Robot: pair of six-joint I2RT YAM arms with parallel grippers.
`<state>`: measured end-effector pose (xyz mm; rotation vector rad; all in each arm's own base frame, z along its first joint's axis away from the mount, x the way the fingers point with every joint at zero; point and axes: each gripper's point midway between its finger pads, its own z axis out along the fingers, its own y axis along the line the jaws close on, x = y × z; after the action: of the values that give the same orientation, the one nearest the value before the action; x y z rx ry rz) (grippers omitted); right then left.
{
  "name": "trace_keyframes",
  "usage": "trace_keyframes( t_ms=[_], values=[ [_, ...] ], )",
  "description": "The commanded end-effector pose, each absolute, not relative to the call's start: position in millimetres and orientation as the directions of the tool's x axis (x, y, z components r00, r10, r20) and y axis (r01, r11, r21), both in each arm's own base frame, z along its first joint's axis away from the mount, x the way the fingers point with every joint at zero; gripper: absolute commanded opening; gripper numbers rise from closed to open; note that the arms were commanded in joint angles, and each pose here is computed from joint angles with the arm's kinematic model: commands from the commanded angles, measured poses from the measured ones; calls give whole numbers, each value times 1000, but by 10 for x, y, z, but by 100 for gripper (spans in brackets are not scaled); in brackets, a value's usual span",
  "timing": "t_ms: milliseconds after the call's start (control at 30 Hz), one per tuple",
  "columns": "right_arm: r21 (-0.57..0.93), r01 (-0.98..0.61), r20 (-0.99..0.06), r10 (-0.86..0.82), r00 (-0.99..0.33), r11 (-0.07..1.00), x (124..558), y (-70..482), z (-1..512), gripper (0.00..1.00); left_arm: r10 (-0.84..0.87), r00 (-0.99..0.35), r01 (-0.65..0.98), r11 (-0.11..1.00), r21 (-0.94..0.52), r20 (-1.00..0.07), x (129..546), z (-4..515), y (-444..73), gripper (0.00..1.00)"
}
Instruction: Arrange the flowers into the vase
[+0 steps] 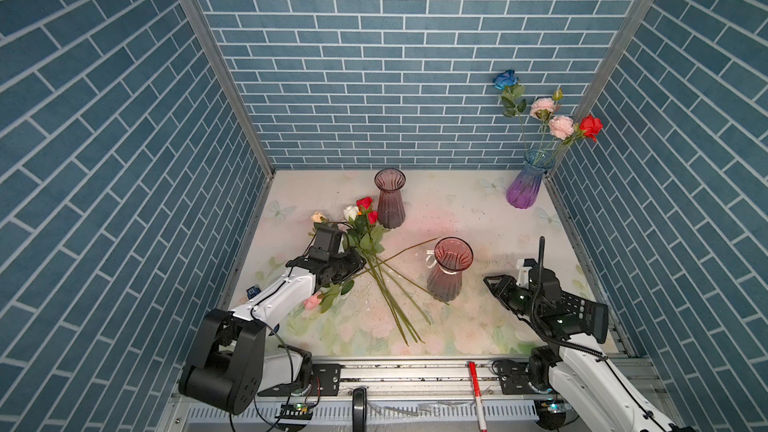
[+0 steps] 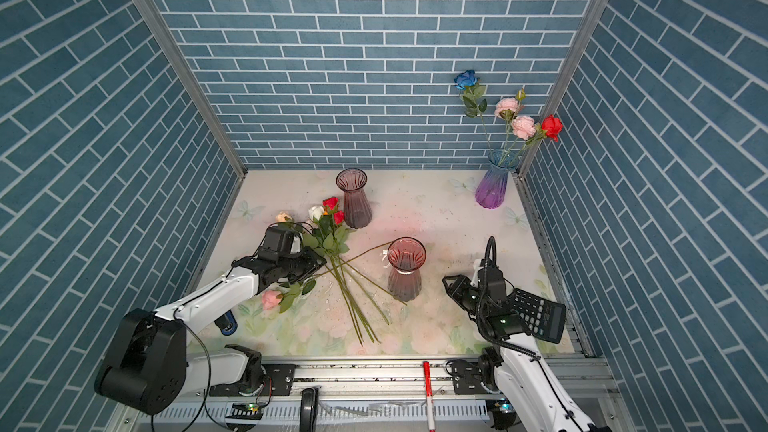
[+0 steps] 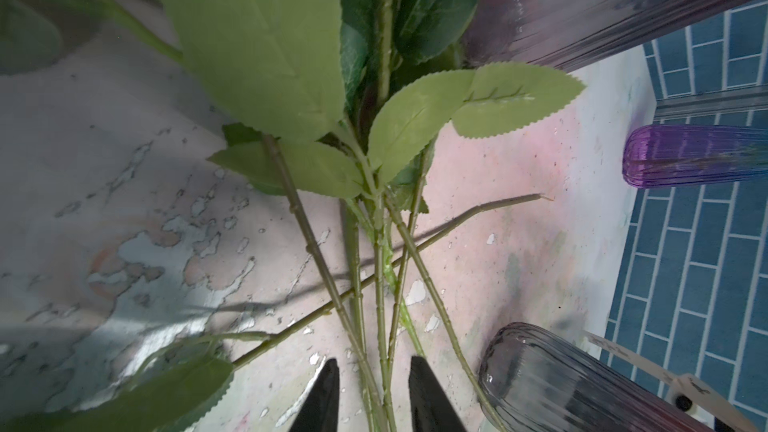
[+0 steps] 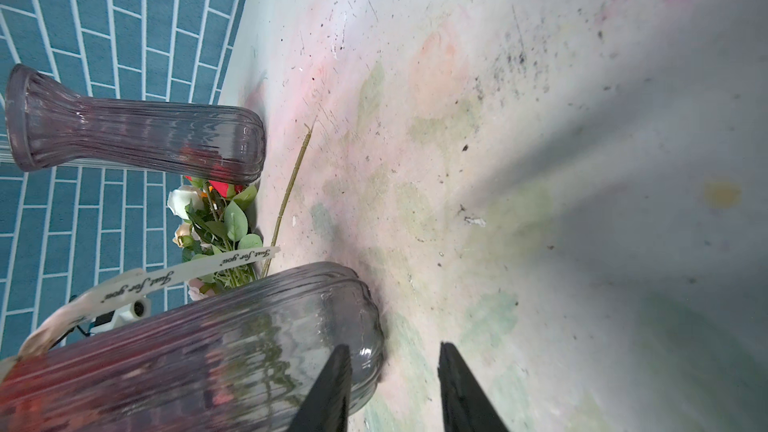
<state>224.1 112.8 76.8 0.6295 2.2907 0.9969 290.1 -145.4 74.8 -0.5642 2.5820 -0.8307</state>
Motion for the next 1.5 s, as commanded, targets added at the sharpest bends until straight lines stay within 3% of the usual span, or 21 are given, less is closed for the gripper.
trace_keyframes(
  t_ms=[0,300,633,1267,1400,1467],
  values=[
    [781,206,-280,626,-728,590,2236,1130,760,37,-463,-859,-263,765,-588,-218,2861,616,-1426,31],
    [783,212,-275,631,-726,585,2245,1120,751,37,-491,-852,-278,719,-637,-182,2863,510,-1510,31],
    [783,220,-268,635,-725,582,2241,1114,734,37,-427,-869,-144,700,-699,-249,3057,822,-1977,32],
    [789,222,-264,642,-720,573,2239,1098,731,37,-458,-874,-210,658,-723,-162,3252,490,-2300,33],
    [790,223,-261,642,-720,571,2238,1097,730,37,-457,-875,-199,638,-744,-158,3276,510,-2369,13],
    [790,223,-261,643,-720,571,2239,1096,731,37,-466,-870,-192,624,-758,-163,3302,573,-2384,9]
  ],
)
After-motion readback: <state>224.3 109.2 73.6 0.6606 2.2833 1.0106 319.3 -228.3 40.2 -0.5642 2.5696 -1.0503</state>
